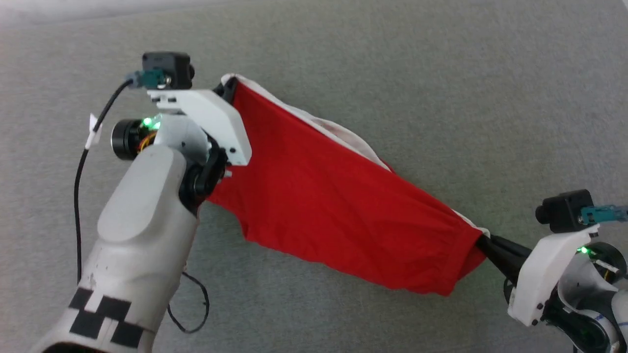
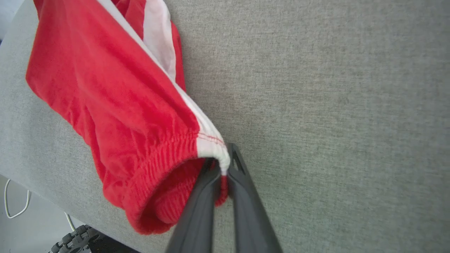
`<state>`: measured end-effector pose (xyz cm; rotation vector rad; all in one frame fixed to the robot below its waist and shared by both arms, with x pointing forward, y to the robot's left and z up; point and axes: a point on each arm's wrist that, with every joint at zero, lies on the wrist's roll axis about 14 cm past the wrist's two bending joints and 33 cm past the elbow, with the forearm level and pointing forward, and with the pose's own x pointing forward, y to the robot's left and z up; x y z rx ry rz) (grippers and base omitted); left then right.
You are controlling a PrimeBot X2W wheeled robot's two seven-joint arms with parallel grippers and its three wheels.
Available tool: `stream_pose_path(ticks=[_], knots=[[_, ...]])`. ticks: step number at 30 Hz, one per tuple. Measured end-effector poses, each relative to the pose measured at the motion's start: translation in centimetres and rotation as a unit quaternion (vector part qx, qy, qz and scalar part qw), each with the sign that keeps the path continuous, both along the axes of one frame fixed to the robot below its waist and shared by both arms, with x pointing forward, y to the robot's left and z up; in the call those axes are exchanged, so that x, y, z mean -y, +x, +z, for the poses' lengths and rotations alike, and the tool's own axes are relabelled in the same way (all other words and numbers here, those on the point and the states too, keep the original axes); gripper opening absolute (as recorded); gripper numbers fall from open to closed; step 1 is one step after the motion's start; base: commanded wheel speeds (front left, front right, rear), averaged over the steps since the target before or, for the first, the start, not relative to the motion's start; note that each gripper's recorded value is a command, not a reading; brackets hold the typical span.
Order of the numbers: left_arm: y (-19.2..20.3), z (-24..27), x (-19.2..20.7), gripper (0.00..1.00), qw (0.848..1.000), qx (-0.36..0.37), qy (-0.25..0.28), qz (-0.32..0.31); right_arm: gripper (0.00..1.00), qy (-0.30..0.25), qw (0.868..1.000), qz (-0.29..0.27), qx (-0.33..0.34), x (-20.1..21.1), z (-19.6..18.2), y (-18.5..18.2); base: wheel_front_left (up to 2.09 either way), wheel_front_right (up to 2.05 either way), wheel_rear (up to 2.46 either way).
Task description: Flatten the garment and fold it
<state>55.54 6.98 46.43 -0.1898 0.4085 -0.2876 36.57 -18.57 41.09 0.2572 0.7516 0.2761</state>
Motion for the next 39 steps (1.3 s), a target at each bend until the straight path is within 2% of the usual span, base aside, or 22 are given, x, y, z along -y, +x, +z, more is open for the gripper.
stream_pose_path(ticks=[11, 12, 13, 14, 15, 23, 26, 28, 30, 32, 39], knots=[[1.4, -7.1, 2.7, 0.00, 0.995, -0.074, 0.044, -0.042, 0.00, -0.006, 0.999, -0.016, -0.034, 0.9, -2.2, -0.6, 0.00, 0.00, 0.00], [1.5, -7.3, 2.8, 0.00, 0.995, -0.077, 0.044, -0.042, 0.05, -0.006, 0.999, -0.018, -0.036, 1.0, -2.2, -0.7, 0.00, 0.00, 0.00], [1.7, -7.4, 2.9, 0.00, 0.995, -0.075, 0.043, -0.041, 0.42, -0.006, 0.999, -0.019, -0.036, 1.1, -2.2, -0.7, 0.00, 0.00, 0.00], [1.8, -7.5, 3.0, 0.43, 0.996, -0.073, 0.042, -0.040, 0.92, -0.007, 0.999, -0.020, -0.037, 1.2, -2.3, -0.7, 0.00, 0.00, 0.00], [2.0, -7.4, 2.9, 1.00, 0.996, -0.068, 0.041, -0.037, 1.00, -0.010, 0.999, -0.019, -0.038, 1.3, -2.3, -0.8, 0.00, 0.00, 0.00], [2.2, -5.4, 1.1, 1.00, 0.998, -0.032, 0.045, -0.010, 1.00, -0.021, 0.999, -0.029, 0.014, 1.8, 0.7, 0.2, 0.00, 0.00, 0.00], [2.4, -3.5, 0.1, 1.00, 0.999, 0.000, 0.044, 0.003, 1.00, -0.045, 0.998, -0.037, 0.029, 2.7, 1.7, 0.0, 0.00, 0.00, 0.00], [2.9, -1.2, -0.8, 1.00, 0.999, 0.039, 0.023, 0.023, 1.00, -0.073, 0.996, -0.041, 0.034, 3.4, 2.3, -0.4, 0.00, 0.00, 0.00], [3.1, 1.9, -1.7, 1.00, 0.994, 0.097, -0.009, 0.044, 1.00, -0.096, 0.993, -0.047, 0.043, 3.8, 3.1, -0.8, 0.00, 0.00, 0.00], [2.6, 4.1, -2.6, 1.00, 0.988, 0.145, -0.018, 0.053, 1.00, -0.114, 0.991, -0.054, 0.044, 3.8, 3.8, -1.4, 0.00, 0.00, 0.00], [-2.6, 8.1, -6.5, 1.00, 0.964, 0.255, 0.006, 0.078, 1.00, -0.129, 0.990, -0.045, 0.036, 0.9, 4.8, -2.9, 0.00, 0.00, 0.00]])
